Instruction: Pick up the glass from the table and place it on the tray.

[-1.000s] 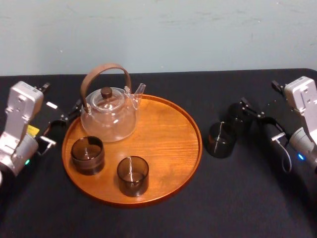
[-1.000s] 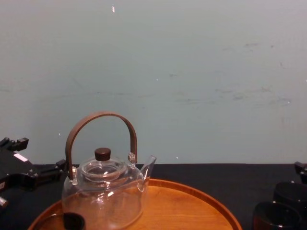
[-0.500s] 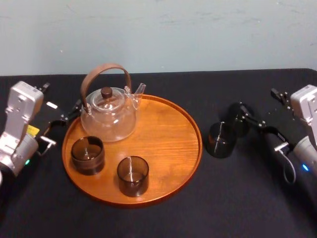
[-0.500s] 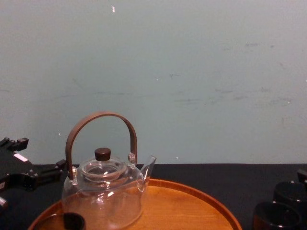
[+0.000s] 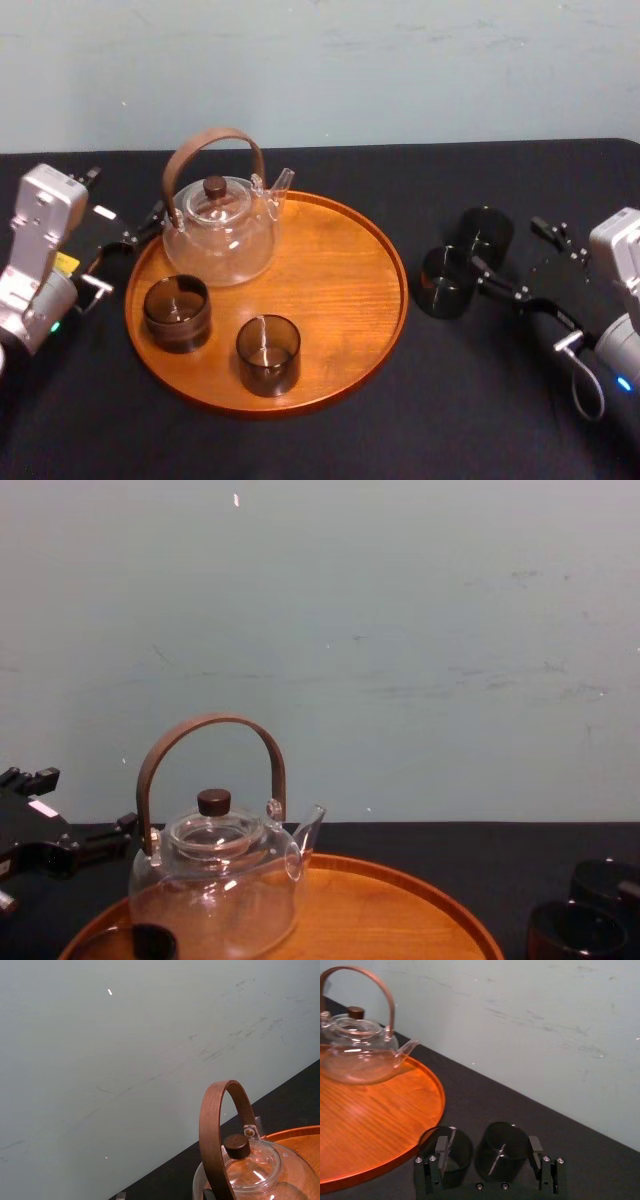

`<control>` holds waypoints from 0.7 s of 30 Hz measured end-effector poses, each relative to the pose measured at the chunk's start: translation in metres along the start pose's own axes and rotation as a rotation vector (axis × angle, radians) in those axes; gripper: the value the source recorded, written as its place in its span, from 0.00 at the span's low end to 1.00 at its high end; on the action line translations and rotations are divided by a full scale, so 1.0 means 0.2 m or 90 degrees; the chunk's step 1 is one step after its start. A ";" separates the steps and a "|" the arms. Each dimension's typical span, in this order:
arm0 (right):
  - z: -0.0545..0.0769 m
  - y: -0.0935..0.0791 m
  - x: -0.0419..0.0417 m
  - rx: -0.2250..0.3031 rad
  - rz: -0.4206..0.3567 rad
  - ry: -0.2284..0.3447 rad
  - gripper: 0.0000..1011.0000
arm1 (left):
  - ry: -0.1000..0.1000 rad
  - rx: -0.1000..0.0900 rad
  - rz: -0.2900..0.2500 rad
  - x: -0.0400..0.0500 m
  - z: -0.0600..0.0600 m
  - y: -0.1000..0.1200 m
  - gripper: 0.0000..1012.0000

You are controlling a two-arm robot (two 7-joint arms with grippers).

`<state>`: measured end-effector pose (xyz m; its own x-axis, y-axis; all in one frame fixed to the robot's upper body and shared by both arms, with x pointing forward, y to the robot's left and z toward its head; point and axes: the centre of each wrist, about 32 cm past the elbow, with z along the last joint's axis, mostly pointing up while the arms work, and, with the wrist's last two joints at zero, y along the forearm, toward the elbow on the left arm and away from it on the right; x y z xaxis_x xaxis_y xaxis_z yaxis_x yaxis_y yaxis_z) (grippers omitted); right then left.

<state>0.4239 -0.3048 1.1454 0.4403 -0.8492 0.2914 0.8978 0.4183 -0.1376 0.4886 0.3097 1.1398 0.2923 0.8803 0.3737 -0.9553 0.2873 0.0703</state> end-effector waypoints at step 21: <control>-0.04 0.03 -0.103 -0.042 0.050 0.037 0.99 | 0.000 0.000 0.000 0.000 0.00 0.00 0.99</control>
<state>0.4207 -0.2870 1.1312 0.5071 -0.8326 0.2228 0.8581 0.4634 -0.2211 0.4886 0.3097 1.1398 0.2923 0.8803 0.3737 -0.9552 0.2874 0.0702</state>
